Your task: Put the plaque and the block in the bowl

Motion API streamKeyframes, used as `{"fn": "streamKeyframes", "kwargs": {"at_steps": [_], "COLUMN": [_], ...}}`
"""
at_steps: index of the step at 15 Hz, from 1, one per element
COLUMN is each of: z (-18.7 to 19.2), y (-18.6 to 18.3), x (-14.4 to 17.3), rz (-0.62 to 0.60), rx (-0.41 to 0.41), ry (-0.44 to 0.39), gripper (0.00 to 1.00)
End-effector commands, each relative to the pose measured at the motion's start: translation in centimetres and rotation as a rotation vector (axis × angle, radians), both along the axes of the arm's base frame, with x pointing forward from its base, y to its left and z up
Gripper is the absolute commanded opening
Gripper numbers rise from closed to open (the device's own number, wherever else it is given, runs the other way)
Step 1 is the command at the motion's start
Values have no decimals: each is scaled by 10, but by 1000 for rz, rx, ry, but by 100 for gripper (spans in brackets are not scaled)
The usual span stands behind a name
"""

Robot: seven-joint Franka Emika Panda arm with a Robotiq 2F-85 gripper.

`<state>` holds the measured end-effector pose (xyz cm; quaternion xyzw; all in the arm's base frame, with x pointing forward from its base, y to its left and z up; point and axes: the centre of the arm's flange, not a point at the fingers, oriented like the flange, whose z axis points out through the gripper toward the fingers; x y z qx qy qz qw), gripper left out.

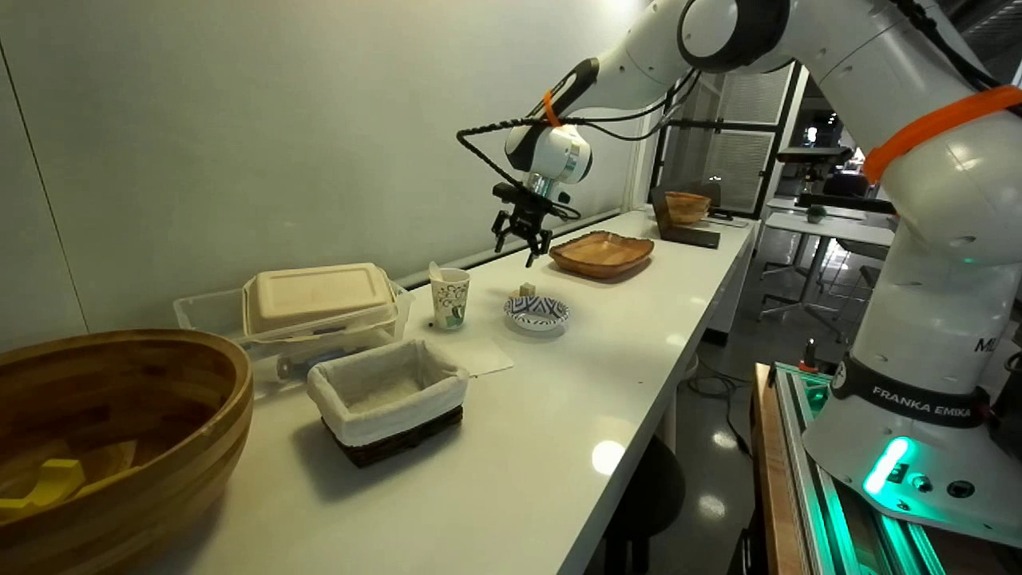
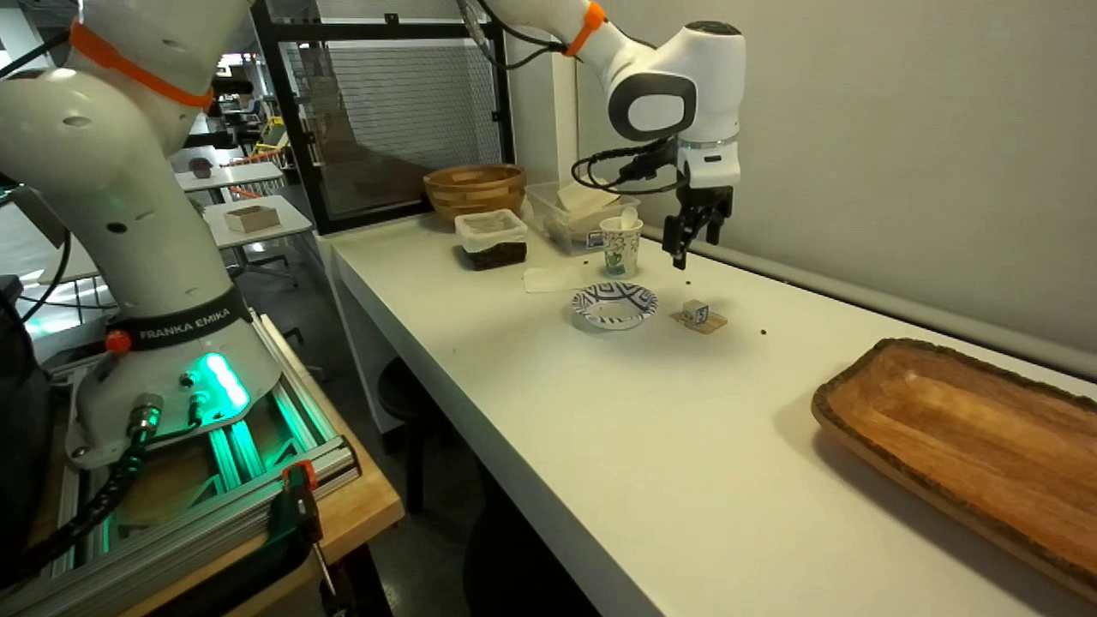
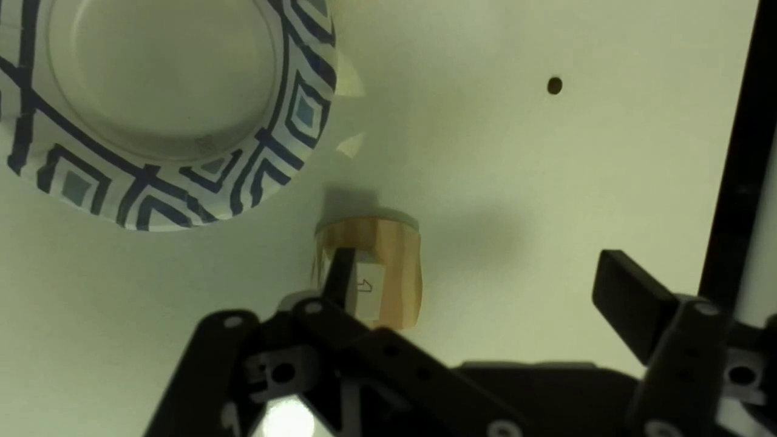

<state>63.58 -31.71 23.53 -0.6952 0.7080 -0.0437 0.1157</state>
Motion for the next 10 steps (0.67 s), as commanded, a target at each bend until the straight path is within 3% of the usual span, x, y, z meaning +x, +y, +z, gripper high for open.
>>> {"fn": "streamKeyframes", "kwargs": {"at_steps": [1,6,10], "z": [-28,-58,-72], "y": [-5,-6,-11], "x": [18,16,15], "rz": [-32,-119,-147], "rx": [13,40,14], "ry": [34,101,123], "gripper": [100,100,100]}}
